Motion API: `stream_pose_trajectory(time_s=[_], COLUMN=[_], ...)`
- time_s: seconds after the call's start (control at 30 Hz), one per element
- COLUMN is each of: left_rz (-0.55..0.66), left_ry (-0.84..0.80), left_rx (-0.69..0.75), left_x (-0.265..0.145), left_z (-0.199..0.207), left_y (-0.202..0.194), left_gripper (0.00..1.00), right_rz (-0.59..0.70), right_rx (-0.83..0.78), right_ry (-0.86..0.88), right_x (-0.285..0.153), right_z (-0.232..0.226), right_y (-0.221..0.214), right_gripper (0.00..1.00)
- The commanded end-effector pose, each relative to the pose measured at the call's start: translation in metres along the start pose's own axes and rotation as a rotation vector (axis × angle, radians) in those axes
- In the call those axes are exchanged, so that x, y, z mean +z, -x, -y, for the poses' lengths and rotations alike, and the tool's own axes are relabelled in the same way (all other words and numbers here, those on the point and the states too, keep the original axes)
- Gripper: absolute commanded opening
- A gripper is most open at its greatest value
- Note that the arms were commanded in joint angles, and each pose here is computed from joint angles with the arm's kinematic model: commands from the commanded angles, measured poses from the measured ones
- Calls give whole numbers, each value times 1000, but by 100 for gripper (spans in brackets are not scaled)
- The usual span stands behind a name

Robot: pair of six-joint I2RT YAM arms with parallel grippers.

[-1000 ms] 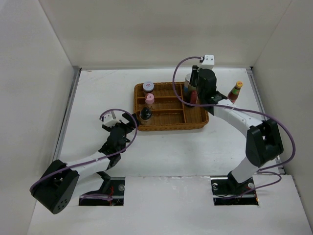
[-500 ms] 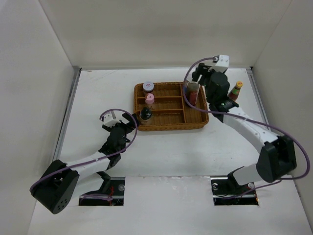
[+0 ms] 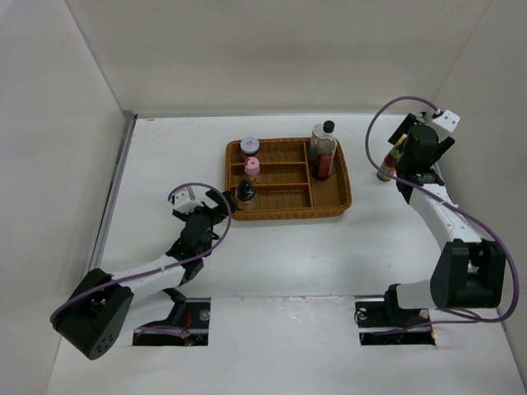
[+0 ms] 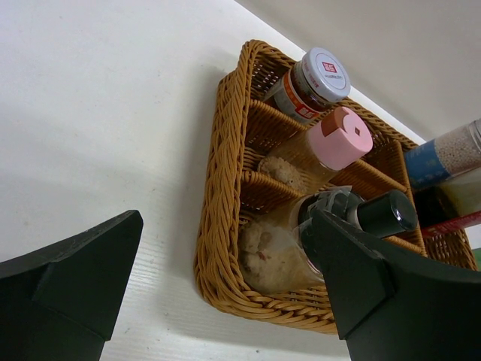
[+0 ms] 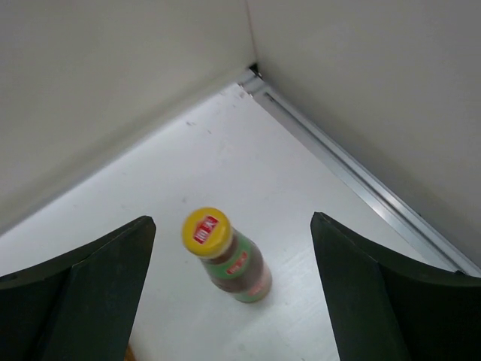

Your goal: Organize the condiment bottles

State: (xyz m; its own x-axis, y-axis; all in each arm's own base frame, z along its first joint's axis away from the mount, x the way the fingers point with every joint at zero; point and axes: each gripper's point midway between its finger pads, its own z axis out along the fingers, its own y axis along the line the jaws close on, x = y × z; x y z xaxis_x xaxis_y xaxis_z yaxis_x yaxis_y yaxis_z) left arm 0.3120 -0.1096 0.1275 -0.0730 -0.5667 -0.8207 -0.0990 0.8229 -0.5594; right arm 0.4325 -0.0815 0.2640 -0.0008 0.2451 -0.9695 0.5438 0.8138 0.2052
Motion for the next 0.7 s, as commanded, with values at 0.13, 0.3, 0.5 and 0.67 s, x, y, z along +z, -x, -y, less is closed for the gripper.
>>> stream_pose_trajectory(time_s=[0.13,0.3,0.5,0.67], left_rz=[30,23,22,17], left_ry=[-42,-42,-38,-31], left_rx=[-46,-44,-41,-36], left_x=[1,1,2,4], left_z=[14,14,13,12], left_y=[10,8,8,6], left_gripper=[100,100,100,100], right_rz=[-109,-120,-120,-119], right_rx=[-7,-26,-54,-117], right_ry=[26,36,39,12], right_x=[21,36,50,61], right_z=[-1,-11,-19,-17], right_y=[-35,-39,-43,-51], right_gripper=[90,87,71,54])
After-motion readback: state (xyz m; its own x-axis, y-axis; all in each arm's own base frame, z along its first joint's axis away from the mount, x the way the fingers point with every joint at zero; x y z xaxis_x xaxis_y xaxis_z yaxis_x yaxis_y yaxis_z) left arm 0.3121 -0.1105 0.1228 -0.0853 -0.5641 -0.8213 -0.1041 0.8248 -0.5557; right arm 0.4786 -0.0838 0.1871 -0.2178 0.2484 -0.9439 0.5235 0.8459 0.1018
